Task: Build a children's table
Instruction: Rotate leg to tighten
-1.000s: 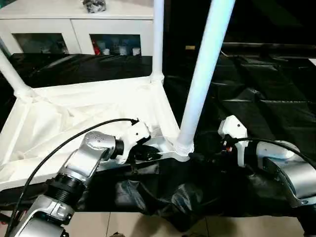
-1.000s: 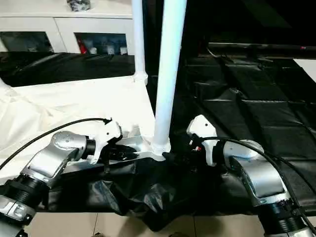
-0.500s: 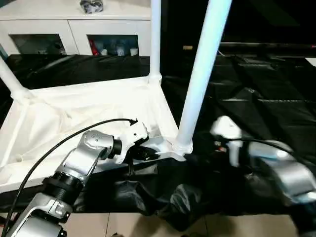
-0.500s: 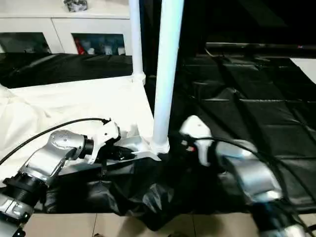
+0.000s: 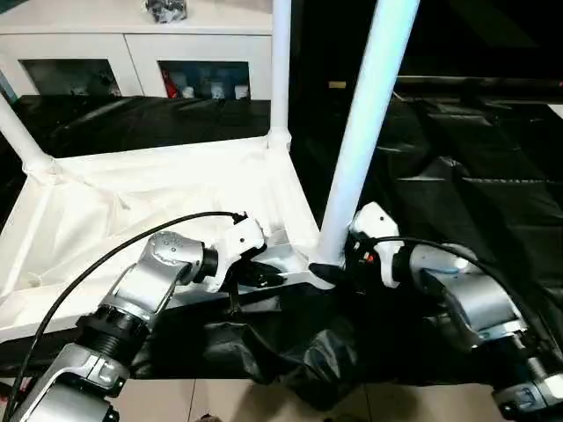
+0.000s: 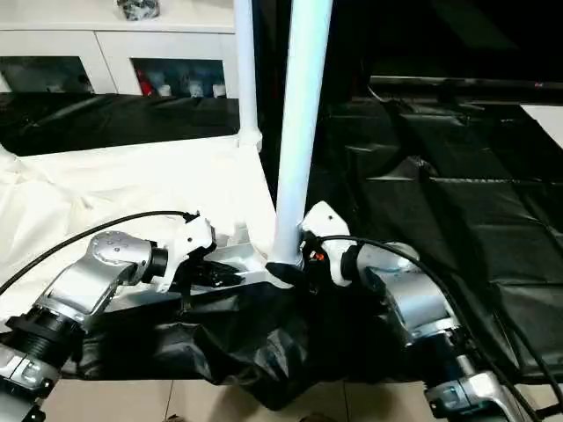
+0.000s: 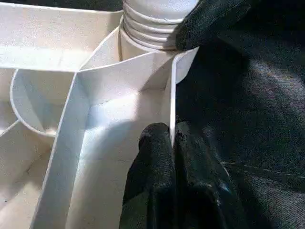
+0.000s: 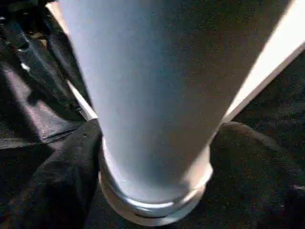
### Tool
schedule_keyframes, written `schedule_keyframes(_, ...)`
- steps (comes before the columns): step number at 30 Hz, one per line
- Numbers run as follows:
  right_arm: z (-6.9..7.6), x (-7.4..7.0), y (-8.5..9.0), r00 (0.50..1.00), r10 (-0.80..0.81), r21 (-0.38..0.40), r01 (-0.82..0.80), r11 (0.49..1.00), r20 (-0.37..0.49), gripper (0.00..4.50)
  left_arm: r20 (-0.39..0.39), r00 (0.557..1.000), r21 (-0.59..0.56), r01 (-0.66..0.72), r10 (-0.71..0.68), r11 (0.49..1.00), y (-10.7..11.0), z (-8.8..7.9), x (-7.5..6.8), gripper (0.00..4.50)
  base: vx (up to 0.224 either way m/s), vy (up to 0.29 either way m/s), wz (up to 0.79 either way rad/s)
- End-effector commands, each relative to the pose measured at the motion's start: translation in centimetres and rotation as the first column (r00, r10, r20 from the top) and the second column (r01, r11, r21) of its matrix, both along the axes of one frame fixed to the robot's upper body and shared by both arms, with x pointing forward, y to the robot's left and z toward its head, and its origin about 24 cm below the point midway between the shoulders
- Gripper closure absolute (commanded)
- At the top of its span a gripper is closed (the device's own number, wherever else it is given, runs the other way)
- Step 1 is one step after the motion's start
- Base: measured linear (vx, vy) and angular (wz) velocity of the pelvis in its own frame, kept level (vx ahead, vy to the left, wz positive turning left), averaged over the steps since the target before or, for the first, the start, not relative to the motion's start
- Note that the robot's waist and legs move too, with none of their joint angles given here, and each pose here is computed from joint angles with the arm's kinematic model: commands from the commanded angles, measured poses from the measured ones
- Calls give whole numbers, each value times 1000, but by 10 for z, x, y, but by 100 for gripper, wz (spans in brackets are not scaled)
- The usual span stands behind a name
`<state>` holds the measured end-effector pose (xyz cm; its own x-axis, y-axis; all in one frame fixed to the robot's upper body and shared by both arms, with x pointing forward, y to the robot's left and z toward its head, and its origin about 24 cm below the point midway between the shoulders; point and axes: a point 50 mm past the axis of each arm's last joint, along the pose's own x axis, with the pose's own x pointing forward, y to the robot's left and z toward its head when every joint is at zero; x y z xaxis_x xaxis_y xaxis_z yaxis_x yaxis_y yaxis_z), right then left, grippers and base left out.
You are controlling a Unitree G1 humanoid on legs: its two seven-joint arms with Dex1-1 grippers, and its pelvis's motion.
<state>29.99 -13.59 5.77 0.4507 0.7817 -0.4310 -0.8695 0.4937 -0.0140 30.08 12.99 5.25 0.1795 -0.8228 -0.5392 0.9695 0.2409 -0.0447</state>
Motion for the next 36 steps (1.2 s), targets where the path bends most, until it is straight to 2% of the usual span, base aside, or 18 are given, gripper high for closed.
schedule_keyframes(1,2,3,0,1000,2,-26,-2,1000,24,75,-42,999,3,24,-24,1000,-2,-4,-4,450,0,0,0)
schedule_keyframes(11,-3,6,3,1000,18,-27,-17,999,18,162,-49,999,13,8,-7,1000,0,-5,-3,450,0,0,0)
schedule_keyframes(16,-8,7,6,1000,-26,-3,26,1000,13,175,-25,998,31,-58,58,998,0,-8,2,450,0,0,0)
schedule_keyframes(19,-12,12,11,992,-123,31,122,992,15,175,13,990,20,-141,141,990,-5,-7,9,450,0,0,0)
schedule_keyframes(21,-19,17,21,965,-261,68,261,963,-4,176,58,957,-17,-284,284,959,-17,-4,23,450,0,0,0)
schedule_keyframes(24,-25,20,34,936,-348,91,352,932,-49,176,62,935,-46,-346,349,937,-31,-2,30,450,0,0,0)
schedule_keyframes(25,-29,25,46,914,-403,72,405,912,-42,176,71,934,-62,-346,350,936,-45,0,31,450,0,0,0)
schedule_keyframes(26,-29,26,47,914,-405,71,407,911,-40,176,72,934,-62,-346,350,936,-46,0,31,450,0,0,0)
schedule_keyframes(27,-30,28,59,916,-401,56,401,914,-9,176,93,937,-75,-330,336,941,-58,1,32,450,0,0,0)
schedule_keyframes(30,-29,30,66,920,-391,81,392,916,-24,176,96,957,-68,-267,273,961,-66,-2,28,450,0,0,0)
schedule_keyframes(32,-28,30,66,922,-384,108,387,916,-45,120,91,968,-65,-230,236,971,-67,-4,26,450,0,0,0)
schedule_keyframes(34,-25,30,63,930,-364,130,368,921,-55,107,80,975,-65,-204,209,977,-64,-5,23,450,0,0,0)
schedule_keyframes(36,-20,30,56,945,-325,132,325,936,-24,98,73,982,-67,-169,174,983,-58,-6,20,450,0,0,0)
